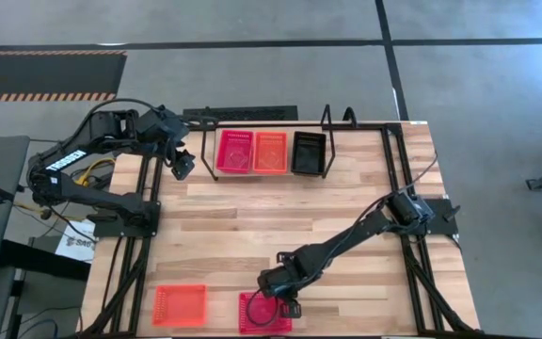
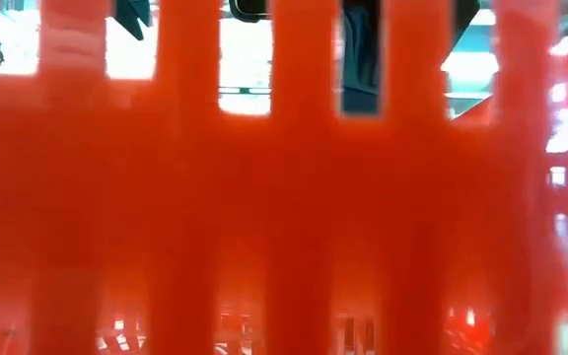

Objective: Stack baskets on shelf by color
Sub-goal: Stack the red bin on top of the red bin on the shelf

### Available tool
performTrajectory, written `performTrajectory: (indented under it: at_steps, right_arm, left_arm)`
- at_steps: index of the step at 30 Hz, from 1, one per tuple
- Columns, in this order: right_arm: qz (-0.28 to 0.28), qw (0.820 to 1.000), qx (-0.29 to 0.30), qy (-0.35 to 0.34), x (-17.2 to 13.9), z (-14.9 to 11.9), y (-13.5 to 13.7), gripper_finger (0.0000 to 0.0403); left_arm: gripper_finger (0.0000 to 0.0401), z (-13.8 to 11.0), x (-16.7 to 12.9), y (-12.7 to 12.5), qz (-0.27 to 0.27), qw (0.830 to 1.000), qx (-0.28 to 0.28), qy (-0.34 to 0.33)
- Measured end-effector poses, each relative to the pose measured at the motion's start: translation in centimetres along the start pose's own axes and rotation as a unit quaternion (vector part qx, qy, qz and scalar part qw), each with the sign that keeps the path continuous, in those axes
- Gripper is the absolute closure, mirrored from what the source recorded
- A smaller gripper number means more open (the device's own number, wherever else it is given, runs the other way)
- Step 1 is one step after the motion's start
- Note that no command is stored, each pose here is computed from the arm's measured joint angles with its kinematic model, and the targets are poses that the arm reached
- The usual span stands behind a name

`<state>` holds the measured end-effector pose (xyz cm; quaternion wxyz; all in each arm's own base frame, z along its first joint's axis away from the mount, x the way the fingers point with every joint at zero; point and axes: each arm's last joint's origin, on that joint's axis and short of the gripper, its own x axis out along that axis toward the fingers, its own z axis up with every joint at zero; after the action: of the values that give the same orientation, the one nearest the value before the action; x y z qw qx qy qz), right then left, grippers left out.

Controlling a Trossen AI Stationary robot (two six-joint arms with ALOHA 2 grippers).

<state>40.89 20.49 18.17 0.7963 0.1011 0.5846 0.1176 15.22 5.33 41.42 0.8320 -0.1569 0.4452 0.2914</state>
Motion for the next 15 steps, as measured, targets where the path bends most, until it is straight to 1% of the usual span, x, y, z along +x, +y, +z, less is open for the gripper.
performTrajectory:
  at_steps: [4, 7, 11, 15]
  right_arm:
    - [-0.019, 1.0, 0.001, -0.011, -0.3, 0.1, -0.1, 0.0398]
    - [-0.039, 0.999, 0.003, -0.022, -1.4, 0.2, 0.1, 0.04]
    - [-0.098, 0.995, 0.007, -0.029, -4.8, 0.8, 0.3, 0.0401]
    - [-0.155, 0.986, 0.012, -0.053, -9.8, 1.6, 0.5, 0.0402]
  left_arm:
    - [0.0167, 0.0, 0.0, 0.0, 0.0, 1.0, 0.004, 0.0]
    - [0.0167, 0.0, 0.0, 0.0, 0.0, 1.0, 0.004, 0.0]
    - [0.0167, 0.0, 0.0, 0.0, 0.0, 1.0, 0.008, 0.0]
    - [0.0167, 0.0, 0.0, 0.0, -0.005, 1.0, 0.012, 0.001]
